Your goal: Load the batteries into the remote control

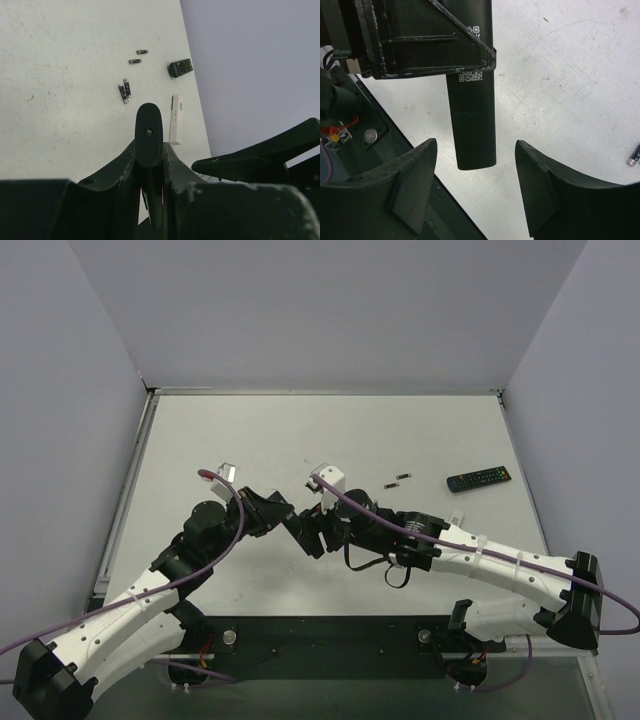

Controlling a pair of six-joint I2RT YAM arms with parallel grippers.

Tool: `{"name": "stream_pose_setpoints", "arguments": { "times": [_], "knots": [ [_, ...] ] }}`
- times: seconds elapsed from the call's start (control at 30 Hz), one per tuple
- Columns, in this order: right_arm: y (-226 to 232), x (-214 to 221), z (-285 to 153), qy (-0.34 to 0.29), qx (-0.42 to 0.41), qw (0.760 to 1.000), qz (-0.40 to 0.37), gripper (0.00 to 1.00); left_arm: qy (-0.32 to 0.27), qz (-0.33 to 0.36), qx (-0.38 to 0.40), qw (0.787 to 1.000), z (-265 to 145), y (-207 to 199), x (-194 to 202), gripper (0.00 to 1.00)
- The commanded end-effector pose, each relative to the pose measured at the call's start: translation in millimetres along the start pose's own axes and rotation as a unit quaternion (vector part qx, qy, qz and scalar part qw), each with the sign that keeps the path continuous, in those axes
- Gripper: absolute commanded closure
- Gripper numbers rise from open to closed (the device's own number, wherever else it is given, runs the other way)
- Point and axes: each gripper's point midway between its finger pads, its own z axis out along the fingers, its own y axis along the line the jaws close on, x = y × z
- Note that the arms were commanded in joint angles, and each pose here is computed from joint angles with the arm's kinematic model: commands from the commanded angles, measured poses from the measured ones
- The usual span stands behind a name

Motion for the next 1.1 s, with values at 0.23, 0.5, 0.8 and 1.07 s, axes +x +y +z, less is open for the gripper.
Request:
{"name": "stream_pose_setpoints", "arguments": {
  "times": [0.23,0.5,0.8,1.07],
  "knots": [
    [11.9,8.9,9.2,0.022,-0.042,0.999,0.002,0.41,-0.013,-0.031,0.054,0.998,-9.5,-29.5,-11.1,1.00],
    [9.1,17.6,18.0,0.041,-0.036,0.998,-0.011,0.49,-0.011,-0.034,0.054,0.998,-9.4,-31.2,-11.6,1.00],
    [10.8,24.8,18.9,0.062,-0.042,0.997,-0.024,0.80,-0.020,-0.028,0.042,0.999,-8.2,-27.9,-20.1,1.00],
    [3.3,71.5,12.0,0.126,-0.031,0.991,-0.040,0.80,-0.105,-0.040,0.015,0.994,-3.7,-5.0,-85.4,1.00]
  ]
}}
